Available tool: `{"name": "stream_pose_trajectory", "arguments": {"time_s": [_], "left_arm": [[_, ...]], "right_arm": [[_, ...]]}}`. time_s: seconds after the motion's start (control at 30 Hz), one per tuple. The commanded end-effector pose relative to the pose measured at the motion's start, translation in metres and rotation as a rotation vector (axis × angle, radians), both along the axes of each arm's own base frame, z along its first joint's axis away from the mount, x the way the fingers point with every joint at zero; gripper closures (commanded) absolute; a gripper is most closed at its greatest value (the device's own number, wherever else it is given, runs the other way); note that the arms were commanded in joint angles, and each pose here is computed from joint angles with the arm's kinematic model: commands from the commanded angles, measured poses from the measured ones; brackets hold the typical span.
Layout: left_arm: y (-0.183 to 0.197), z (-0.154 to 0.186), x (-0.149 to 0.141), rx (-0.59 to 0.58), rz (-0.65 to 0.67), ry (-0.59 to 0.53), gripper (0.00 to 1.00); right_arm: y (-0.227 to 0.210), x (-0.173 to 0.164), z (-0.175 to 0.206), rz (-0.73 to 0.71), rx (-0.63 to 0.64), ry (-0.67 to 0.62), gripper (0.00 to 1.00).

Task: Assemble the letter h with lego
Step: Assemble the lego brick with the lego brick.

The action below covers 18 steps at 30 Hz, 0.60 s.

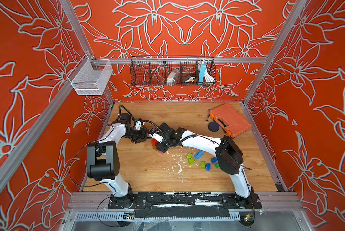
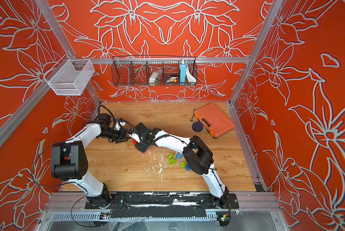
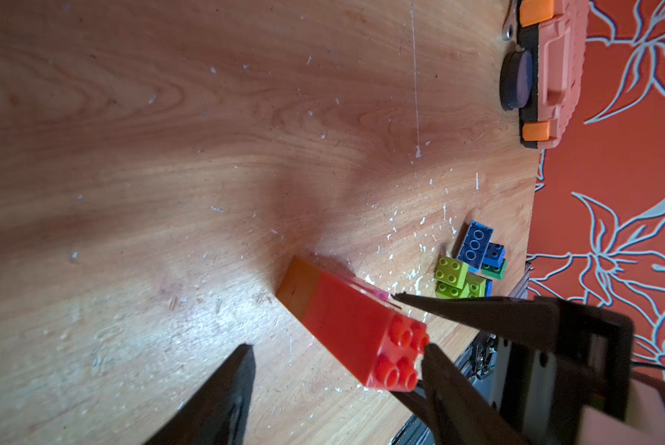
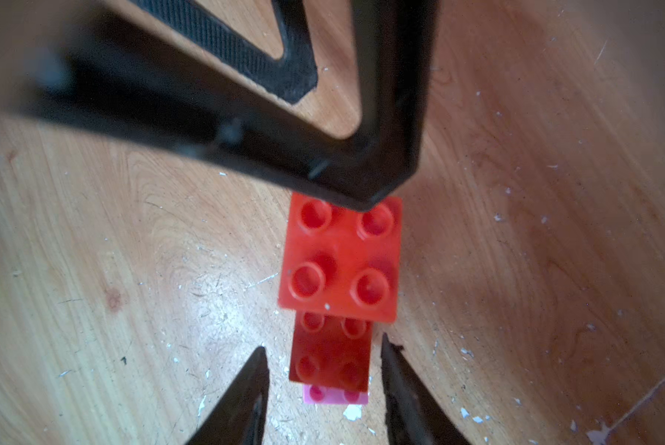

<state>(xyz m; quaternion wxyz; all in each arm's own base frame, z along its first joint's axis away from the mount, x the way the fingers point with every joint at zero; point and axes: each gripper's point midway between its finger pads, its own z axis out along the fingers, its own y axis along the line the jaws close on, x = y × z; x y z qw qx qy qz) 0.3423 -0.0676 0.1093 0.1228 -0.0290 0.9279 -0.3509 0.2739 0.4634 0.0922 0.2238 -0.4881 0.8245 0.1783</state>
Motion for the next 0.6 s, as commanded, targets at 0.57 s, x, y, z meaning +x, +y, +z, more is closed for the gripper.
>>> {"name": "stream_pose_trajectory", "arguments": {"time_s": [0.57], "left_arm": [[-0.011,-0.007,-0.013,-0.009,-0.068,0.029,0.31]], "right_arm": [[-0.004,-0.001,-0.021,0.01,-0.031,0.035,0.56]]}}
